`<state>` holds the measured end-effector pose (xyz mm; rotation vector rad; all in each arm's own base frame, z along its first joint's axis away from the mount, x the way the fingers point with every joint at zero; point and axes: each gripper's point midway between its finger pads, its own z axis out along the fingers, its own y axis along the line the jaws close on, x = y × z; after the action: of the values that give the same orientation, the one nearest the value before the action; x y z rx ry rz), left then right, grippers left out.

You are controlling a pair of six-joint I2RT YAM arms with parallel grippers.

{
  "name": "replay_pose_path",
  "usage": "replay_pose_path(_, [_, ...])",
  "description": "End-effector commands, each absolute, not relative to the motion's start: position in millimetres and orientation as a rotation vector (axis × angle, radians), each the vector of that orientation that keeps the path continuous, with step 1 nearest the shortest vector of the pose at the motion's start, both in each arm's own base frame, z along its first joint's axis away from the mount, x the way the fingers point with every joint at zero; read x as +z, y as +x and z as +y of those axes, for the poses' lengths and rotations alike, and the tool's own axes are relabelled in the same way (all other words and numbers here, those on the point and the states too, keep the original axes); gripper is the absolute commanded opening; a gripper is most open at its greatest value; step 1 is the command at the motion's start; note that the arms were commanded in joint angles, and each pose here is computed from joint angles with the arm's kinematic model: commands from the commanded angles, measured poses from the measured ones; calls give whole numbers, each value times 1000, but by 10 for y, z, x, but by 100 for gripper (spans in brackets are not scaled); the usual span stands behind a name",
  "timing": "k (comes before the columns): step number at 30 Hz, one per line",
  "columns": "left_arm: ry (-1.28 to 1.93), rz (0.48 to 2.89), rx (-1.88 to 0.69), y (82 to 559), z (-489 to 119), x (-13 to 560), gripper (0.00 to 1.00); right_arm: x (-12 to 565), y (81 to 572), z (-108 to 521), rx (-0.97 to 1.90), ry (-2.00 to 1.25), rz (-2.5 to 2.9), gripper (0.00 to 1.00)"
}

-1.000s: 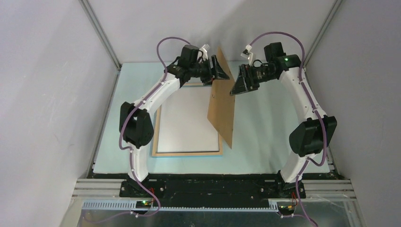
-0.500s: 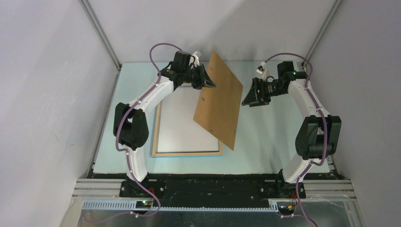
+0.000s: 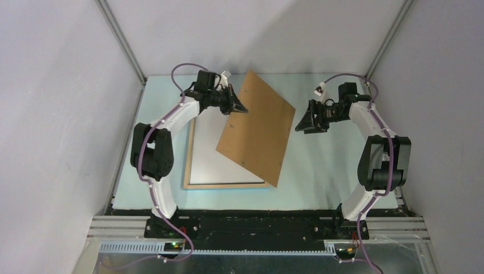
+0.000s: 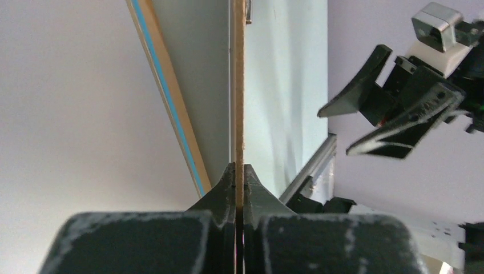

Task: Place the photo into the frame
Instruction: Turn over the photo frame item at the center of the board.

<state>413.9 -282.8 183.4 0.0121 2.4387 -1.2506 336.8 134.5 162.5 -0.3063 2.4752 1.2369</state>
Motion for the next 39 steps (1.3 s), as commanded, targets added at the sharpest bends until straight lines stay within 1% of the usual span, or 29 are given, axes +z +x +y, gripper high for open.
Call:
replay_pose_path(1, [144,2195,-1534,3924,-2867,2542,0,1646,3457,1274,1261,-275,2418,77])
replay_pose_path(3, [117,2128,-1596,3883,-2793,2639,0,1646,3466,1257,1259,-271,2410,77])
replay_pose_path(4, [89,2123,-1608,3880,-2727,2581,0,1652,3469,1256,1260,-272,2405,77])
replay_pose_path(5, [106,2078,-1631,3861,-2708,2689,0,1641,3463,1256,1263,-269,2408,77])
replay_pose_path(13, [65,1985,-1549,3783,-2249,2785,0,1662,3457,1287,1279,-283,2389,76])
replay_pose_path(20, [-75,1972,-1469,3643,-1758,2598,0,1761,3536,1329,1184,-320,2343,76])
replay_pose_path(25, [-164,1971,-1445,3585,-1457,2474,0,1782,3534,1522,1129,-408,2323,76])
replay_pose_path(31, [-208,1957,-1422,3532,-1252,2425,0,1658,3502,1628,1172,-413,2326,76])
replay_pose_path(39, [-239,1983,-1411,3538,-1137,2332,0,1589,3473,1647,1186,-409,2338,76])
